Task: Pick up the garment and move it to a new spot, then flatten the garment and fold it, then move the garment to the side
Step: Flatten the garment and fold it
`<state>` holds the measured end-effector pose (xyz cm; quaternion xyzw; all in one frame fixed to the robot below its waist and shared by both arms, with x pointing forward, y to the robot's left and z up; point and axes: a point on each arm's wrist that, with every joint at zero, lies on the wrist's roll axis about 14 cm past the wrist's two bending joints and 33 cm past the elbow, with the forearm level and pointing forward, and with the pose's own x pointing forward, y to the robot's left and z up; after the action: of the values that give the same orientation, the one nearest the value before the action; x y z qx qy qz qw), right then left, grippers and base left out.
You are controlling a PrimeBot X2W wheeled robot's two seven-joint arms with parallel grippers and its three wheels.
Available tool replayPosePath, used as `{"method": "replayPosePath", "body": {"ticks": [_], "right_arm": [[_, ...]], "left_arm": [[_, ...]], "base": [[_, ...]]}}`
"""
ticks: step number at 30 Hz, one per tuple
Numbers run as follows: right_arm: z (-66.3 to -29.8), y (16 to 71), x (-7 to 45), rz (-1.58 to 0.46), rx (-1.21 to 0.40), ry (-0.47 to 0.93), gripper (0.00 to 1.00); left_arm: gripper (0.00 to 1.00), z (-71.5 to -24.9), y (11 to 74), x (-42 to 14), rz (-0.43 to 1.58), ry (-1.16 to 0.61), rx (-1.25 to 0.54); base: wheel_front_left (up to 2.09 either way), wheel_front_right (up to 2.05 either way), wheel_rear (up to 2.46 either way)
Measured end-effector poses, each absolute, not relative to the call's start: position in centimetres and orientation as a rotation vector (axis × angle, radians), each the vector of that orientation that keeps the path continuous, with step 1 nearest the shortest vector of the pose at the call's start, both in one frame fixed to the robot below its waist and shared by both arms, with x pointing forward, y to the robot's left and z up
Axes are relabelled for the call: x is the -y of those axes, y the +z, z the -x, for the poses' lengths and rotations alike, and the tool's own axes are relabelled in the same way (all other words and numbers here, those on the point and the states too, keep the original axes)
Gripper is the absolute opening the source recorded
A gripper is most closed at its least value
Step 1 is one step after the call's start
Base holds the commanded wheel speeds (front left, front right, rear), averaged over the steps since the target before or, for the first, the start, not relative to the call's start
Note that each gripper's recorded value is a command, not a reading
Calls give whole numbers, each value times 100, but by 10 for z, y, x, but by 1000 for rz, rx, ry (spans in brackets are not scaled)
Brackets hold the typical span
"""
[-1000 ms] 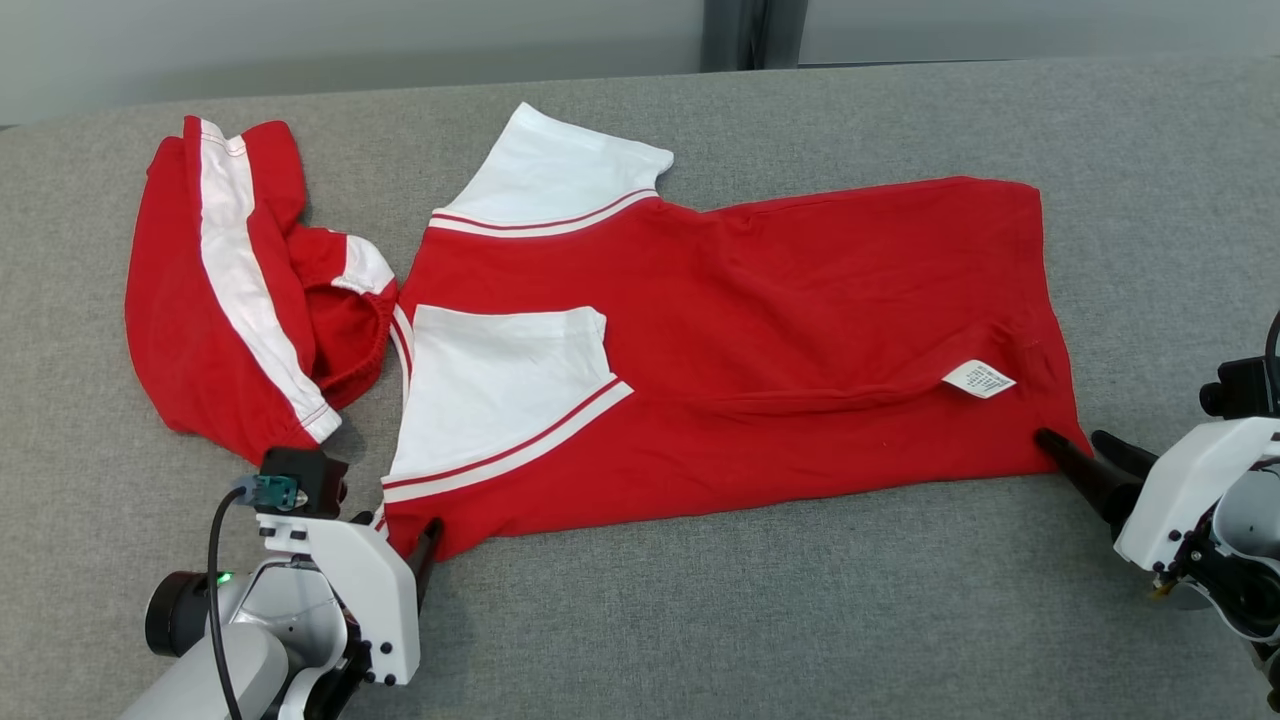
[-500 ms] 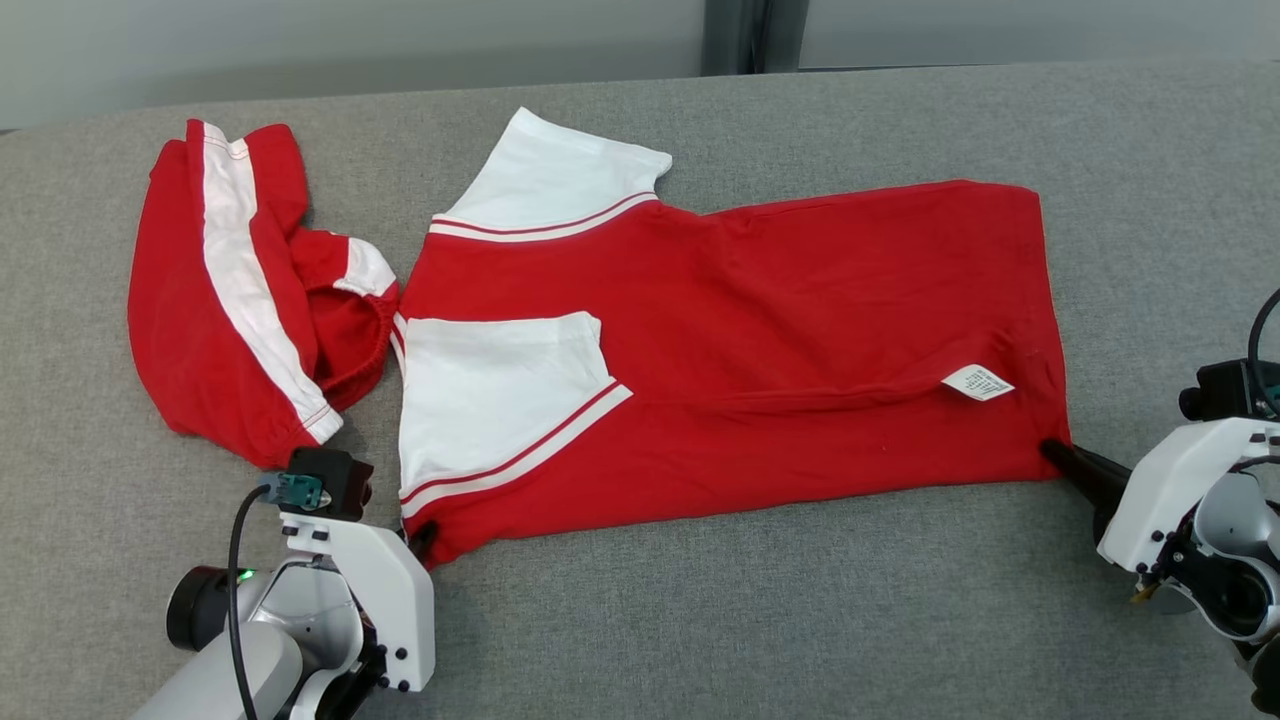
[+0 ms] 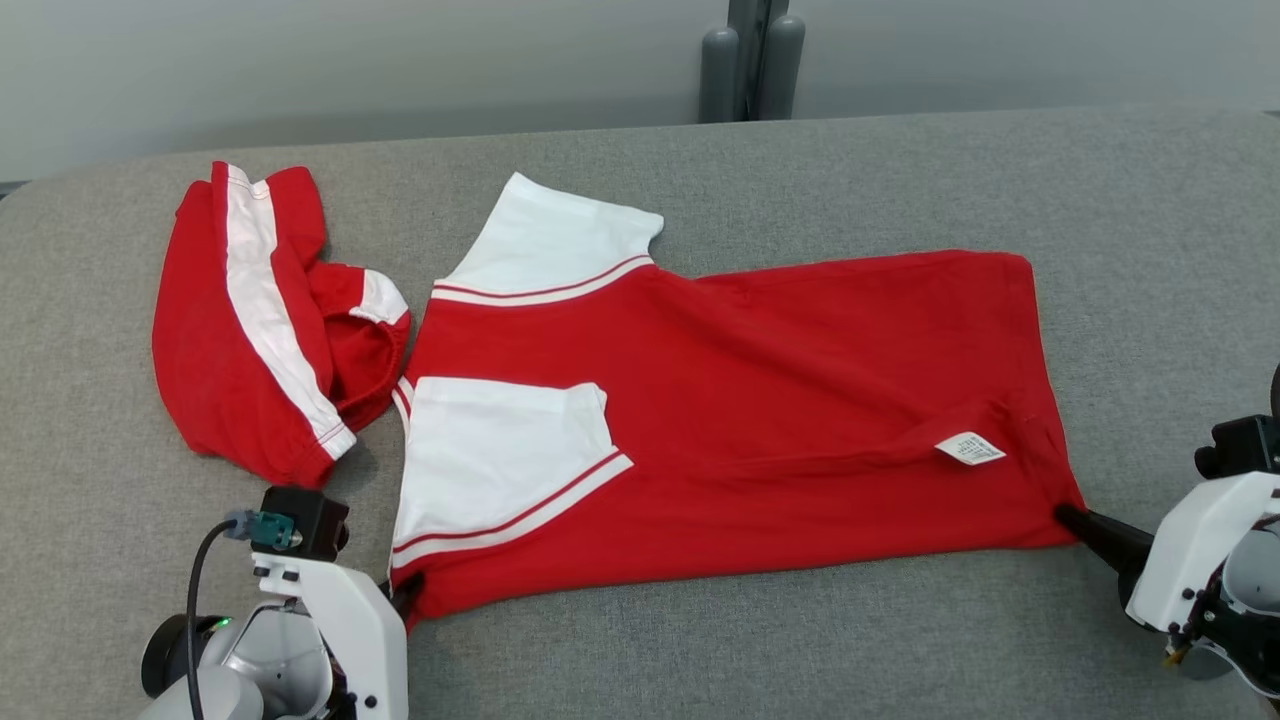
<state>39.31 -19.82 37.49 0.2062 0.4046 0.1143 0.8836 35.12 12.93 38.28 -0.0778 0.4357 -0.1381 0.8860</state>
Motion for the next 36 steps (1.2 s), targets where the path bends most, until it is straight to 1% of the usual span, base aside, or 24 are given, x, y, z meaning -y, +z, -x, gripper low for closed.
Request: {"method": "replayPosePath", "body": {"ticks": [12,18,23,24,25,26,27,36], "right_arm": [[-352,379,214,-448,-849,227,0],[-331,373,221,-478,-856,199,0],[-323,375,223,-504,-841,188,0],[-324,376,223,-506,-834,188,7],[-325,378,224,-507,-828,186,46],[-325,379,225,-506,-826,186,78],[-325,379,225,-503,-825,187,100],[-325,380,226,-494,-823,180,100]], "left_arm": [[0,-304,389,-129,159,-334,-993],[0,-289,388,-127,179,-335,-1015],[0,-285,386,-126,188,-336,-1032],[25,-285,385,-126,189,-337,-1035],[54,-285,385,-126,189,-336,-1037],[91,-285,384,-126,188,-333,-1039],[100,-285,384,-127,186,-332,-1041],[100,-286,382,-130,177,-326,-1042]], "base": [[0,0,0],[0,0,0],[0,0,0],[0,0,0],[0,0,0],[0,0,0],[0,0,0],[0,0,0]]}}
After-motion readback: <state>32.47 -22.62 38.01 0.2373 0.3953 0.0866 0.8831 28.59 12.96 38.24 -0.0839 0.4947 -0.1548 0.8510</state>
